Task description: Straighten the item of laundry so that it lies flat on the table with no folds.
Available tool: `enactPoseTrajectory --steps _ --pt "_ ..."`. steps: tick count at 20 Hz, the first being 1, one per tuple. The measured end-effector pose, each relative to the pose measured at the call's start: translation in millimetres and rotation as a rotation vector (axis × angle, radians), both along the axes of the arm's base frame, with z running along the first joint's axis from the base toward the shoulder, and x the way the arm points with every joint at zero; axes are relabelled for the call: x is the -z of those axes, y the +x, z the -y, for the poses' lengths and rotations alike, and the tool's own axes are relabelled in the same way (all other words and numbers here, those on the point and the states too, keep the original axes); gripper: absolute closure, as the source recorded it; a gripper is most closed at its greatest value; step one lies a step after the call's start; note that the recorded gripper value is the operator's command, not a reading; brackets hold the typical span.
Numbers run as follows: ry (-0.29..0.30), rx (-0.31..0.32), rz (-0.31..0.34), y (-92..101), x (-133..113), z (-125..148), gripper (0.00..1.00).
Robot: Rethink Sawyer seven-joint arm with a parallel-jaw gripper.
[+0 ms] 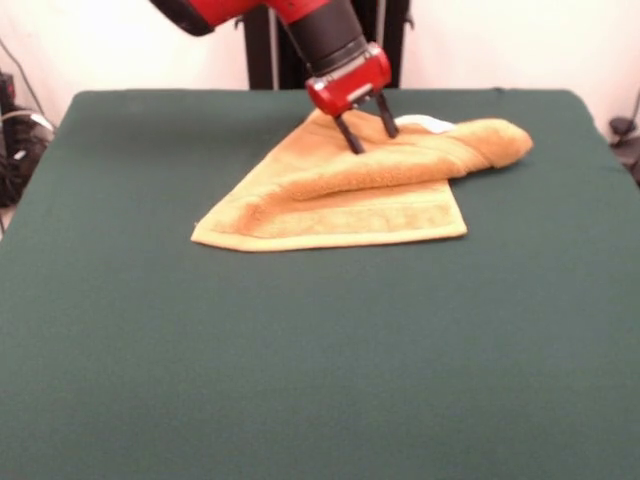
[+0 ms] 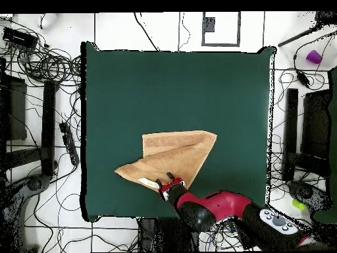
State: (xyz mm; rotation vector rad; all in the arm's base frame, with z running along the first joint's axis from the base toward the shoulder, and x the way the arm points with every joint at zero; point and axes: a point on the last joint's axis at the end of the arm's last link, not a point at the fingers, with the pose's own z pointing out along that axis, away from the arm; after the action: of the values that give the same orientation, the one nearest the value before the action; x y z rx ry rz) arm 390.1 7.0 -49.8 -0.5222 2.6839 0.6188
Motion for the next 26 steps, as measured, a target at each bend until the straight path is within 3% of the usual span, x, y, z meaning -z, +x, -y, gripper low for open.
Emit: enactPoseTrajectory --steps 15,26 --pt "-0.009 -0.059 0.022 -6.0 0.8 6.3 0.00" --pt "-0.116 -0.225 0.045 -4.6 -0.6 0.0 0.00"
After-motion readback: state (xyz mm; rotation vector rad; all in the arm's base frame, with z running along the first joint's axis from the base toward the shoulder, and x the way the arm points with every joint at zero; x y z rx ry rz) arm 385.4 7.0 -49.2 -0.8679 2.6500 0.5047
